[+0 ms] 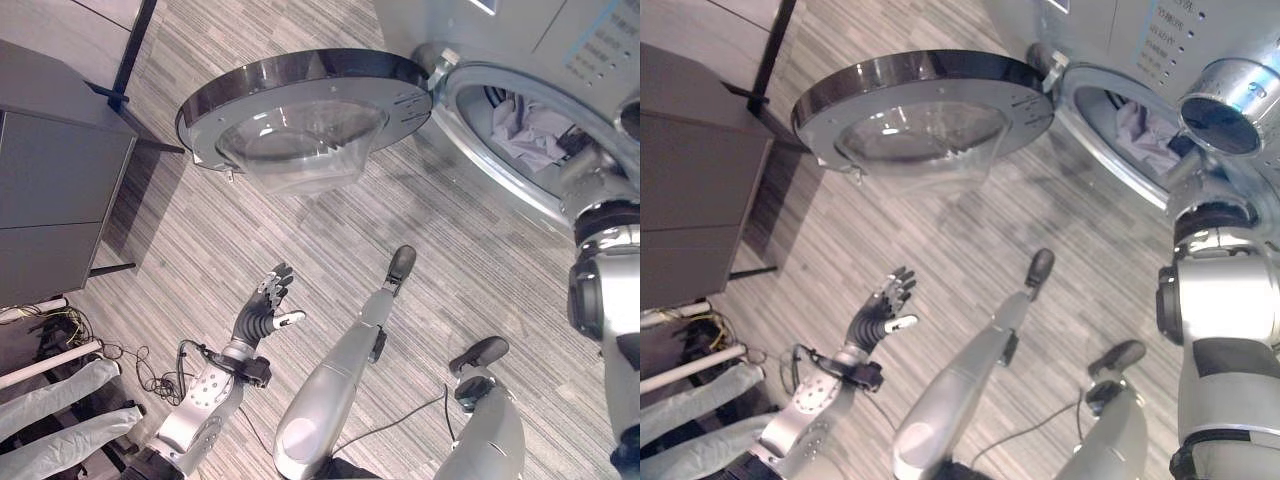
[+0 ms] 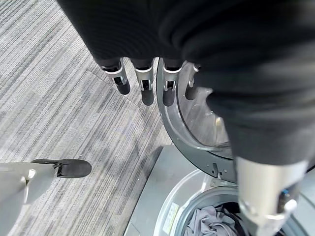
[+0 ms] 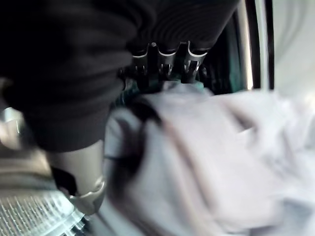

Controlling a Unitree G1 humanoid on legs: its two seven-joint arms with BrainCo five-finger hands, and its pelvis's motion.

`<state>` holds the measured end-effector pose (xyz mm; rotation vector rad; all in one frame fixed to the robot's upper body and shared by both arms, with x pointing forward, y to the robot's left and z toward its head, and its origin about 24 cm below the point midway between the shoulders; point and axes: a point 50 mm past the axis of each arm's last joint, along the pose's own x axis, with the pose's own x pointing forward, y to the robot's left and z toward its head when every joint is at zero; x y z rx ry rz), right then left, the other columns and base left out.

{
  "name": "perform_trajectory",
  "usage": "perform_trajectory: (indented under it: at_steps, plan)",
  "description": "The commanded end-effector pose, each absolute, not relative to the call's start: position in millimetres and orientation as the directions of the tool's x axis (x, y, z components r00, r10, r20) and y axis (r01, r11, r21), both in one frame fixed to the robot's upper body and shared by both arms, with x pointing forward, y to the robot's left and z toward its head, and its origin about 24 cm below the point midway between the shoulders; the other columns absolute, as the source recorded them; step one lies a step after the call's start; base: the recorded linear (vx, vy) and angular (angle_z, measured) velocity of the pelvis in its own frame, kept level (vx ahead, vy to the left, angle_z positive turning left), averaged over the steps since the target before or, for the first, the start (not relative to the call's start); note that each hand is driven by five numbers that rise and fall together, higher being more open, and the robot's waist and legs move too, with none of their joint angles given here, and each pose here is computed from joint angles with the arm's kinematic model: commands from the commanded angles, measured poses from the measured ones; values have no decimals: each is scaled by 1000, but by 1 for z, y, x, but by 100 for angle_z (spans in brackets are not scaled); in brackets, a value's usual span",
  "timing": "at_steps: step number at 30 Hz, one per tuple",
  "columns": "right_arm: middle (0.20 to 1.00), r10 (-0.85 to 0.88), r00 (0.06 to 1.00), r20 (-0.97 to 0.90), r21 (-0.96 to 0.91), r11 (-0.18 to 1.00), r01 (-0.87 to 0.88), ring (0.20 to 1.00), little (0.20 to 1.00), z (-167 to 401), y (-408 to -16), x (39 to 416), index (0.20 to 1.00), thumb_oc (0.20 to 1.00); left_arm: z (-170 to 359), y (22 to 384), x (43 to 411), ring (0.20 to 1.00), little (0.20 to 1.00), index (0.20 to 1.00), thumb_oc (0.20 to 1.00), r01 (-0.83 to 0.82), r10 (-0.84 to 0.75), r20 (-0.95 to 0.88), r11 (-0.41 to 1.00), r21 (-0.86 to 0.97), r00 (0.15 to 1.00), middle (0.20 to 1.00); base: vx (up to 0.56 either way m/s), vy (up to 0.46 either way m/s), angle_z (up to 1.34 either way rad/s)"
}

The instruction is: Grab the laundry basket,head to the washer,open it,put in the laundry and shut it.

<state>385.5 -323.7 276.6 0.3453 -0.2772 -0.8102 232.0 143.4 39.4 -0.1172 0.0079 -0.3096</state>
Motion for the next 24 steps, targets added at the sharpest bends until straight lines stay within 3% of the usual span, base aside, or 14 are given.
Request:
perform_trajectory:
  at_steps: [1, 5, 8, 14, 17, 18, 19, 24]
  plan:
    - [1000, -757, 525, 390, 469, 654, 594, 1000, 1000, 350, -344, 354, 1000, 1000, 42, 144, 241, 1000, 1000, 1000, 1000, 281, -279, 31, 955, -97, 960, 1000, -4, 26, -3]
    - [1000, -691, 508, 515, 411, 719, 561, 1000, 1000, 350, -305, 362, 1000, 1000, 44, 145, 244, 1000, 1000, 1000, 1000, 251, -247, 43, 962, -108, 968, 1000, -7, 10, -2]
    - [1000, -600, 393, 697, 264, 724, 637, 1000, 1000, 330, -237, 360, 1000, 1000, 49, 141, 248, 1000, 1000, 1000, 1000, 216, -207, 84, 970, -116, 975, 1000, -26, -8, -8]
    - [1000, -580, 374, 724, 192, 689, 698, 1000, 1000, 287, -188, 358, 1000, 1000, 55, 140, 247, 1000, 1000, 1000, 1000, 189, -176, 126, 977, -100, 976, 1000, -9, 22, -12]
    - [1000, -561, 473, 680, 88, 703, 706, 1000, 1000, 234, -154, 359, 1000, 1000, 51, 142, 242, 1000, 1000, 1000, 1000, 155, -144, 119, 984, -87, 982, 1000, -13, 64, -1]
    - [1000, -541, 564, 624, 12, 728, 685, 1000, 1000, 199, -136, 357, 1000, 1000, 51, 141, 240, 1000, 1000, 1000, 1000, 147, -136, 119, 986, -82, 983, 1000, -16, 37, 2]
    - [1000, -540, 566, 623, 10, 730, 684, 1000, 1000, 198, -135, 357, 1000, 1000, 50, 142, 239, 1000, 1000, 1000, 1000, 144, -134, 117, 986, -82, 984, 1000, -20, 43, 1]
    - [1000, -375, 800, 467, -152, 858, 491, 1000, 1000, 129, -99, 339, 1000, 1000, 51, 148, 241, 1000, 1000, 1000, 1000, 87, -80, 119, 995, -55, 990, 1000, -28, 7, 3]
